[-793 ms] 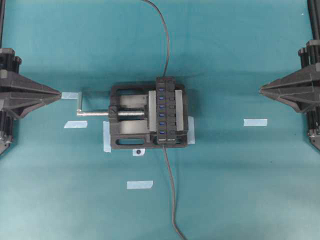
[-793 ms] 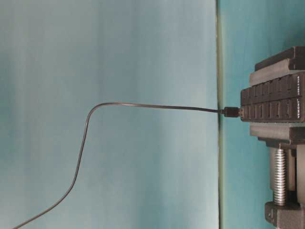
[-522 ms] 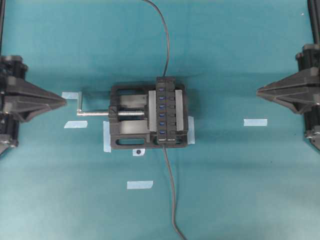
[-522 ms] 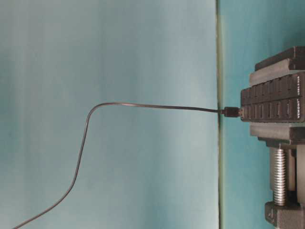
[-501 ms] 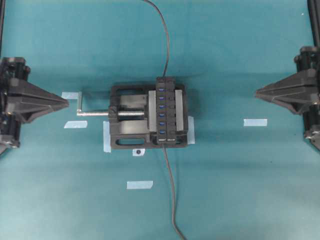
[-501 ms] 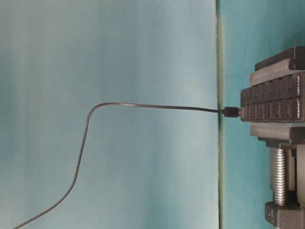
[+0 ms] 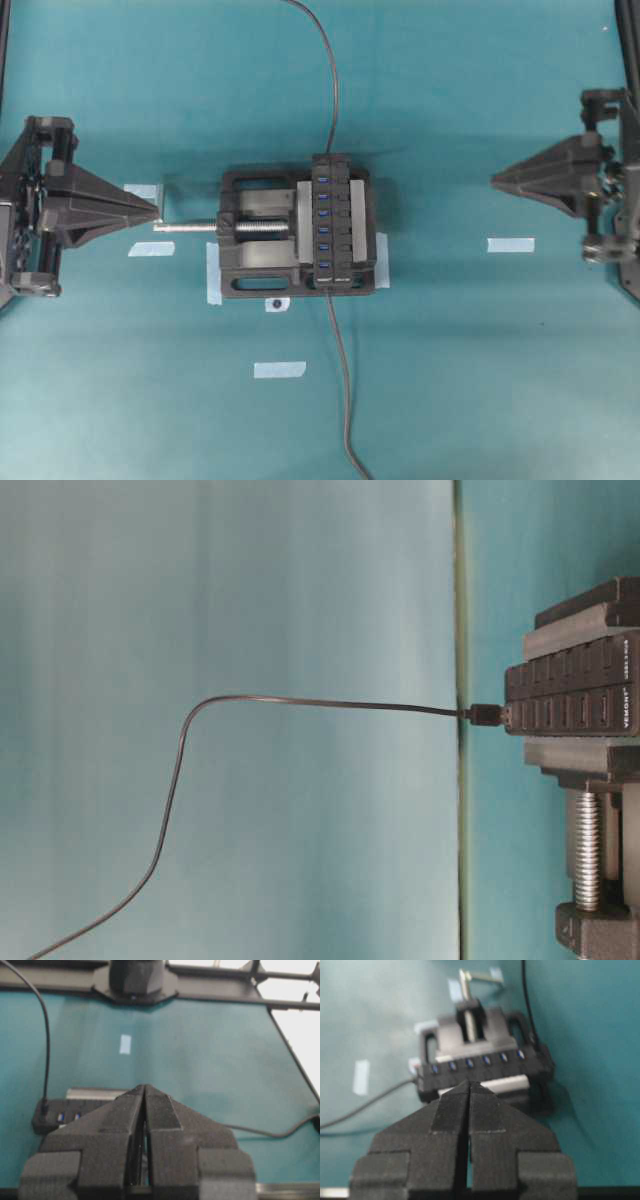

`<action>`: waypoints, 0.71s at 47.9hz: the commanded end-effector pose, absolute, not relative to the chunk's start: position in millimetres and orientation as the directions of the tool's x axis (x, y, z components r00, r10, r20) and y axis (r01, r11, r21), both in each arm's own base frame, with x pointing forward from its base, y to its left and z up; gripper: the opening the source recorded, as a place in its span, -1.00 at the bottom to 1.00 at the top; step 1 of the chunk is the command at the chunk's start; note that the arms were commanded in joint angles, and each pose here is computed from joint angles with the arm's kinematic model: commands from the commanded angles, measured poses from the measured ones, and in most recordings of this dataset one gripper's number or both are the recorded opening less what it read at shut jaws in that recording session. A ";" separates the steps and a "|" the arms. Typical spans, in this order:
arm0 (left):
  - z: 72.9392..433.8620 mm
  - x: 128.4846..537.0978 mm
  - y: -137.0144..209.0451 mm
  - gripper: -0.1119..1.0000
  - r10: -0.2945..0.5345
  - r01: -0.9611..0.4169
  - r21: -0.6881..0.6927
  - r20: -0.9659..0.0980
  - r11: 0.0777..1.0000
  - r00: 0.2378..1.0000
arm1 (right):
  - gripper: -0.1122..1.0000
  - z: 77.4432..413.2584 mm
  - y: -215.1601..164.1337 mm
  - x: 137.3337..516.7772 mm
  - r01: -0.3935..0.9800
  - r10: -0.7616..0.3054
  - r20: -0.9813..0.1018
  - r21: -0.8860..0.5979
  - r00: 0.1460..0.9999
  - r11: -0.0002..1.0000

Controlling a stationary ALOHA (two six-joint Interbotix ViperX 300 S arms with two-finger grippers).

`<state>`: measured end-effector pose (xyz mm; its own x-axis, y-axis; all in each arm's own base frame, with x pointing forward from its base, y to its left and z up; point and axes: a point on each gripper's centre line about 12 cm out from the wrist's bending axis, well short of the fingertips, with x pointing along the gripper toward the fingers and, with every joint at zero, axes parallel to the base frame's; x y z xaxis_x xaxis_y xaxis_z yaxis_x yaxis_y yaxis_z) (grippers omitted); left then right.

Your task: Insert the USB into the center port of the fixed hub

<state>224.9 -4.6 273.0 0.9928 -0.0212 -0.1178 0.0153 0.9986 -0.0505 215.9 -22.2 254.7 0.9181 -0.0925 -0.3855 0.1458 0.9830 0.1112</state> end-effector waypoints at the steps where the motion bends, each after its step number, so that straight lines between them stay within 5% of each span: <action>1: 285.1 228.2 -3.3 -0.78 -0.015 0.010 -0.046 -0.109 0.999 0.994 | -0.83 261.2 -28.3 228.1 0.168 -0.111 -0.421 0.100 0.900 0.981; 34: 279.7 229.0 -2.5 -0.78 -0.011 0.003 -0.047 -0.179 0.999 0.984 | -0.83 243.7 -55.7 290.5 0.226 -0.155 -0.650 0.026 0.744 0.974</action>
